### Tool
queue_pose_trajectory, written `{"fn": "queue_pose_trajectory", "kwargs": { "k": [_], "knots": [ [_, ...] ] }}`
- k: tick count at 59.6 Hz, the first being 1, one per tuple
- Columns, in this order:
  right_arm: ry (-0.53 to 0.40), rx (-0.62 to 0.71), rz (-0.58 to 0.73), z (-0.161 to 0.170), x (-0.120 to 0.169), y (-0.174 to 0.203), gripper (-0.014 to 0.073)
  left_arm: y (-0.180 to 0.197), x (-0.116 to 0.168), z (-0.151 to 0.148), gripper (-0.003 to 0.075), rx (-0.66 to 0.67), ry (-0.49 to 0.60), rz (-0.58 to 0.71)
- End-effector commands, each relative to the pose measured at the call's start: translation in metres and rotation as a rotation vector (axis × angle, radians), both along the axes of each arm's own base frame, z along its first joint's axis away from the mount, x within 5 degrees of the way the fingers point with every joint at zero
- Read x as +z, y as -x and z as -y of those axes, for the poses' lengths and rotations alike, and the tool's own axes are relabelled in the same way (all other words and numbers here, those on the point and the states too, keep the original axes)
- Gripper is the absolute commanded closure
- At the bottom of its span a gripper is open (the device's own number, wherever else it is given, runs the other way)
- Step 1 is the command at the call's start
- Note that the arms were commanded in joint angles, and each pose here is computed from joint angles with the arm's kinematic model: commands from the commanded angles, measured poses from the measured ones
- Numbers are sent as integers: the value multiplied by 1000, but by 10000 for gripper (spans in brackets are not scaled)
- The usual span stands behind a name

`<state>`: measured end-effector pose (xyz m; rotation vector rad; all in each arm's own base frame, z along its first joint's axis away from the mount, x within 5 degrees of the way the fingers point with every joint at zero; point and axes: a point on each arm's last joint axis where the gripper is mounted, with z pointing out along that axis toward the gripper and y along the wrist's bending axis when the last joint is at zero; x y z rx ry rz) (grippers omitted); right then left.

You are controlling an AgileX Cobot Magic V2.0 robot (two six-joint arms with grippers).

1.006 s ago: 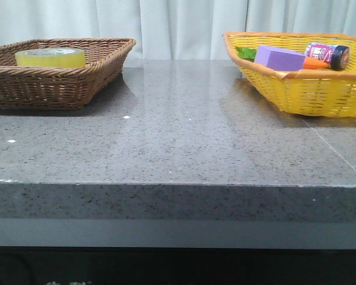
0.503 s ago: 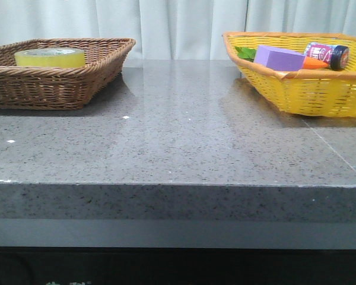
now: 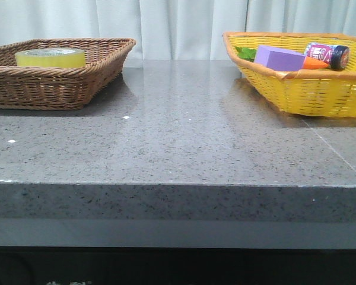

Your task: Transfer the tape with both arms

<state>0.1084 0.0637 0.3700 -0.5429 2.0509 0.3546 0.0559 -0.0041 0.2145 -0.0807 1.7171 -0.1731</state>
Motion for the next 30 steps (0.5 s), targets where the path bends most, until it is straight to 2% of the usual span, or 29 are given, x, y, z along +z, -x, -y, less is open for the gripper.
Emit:
{"fn": "queue_pose_trajectory", "kwargs": {
  "k": [1,14,30],
  "knots": [
    [-41,-4,84,0,14,-1,663,-1,8,0,740,4,22,152],
    [-41,-4,84,0,14,-1,663,0,-12,0,740,6,29,260],
    [-41,-4,84,0,14,-1,664,0,-9,0,740,5,19,285]
  ]
}}
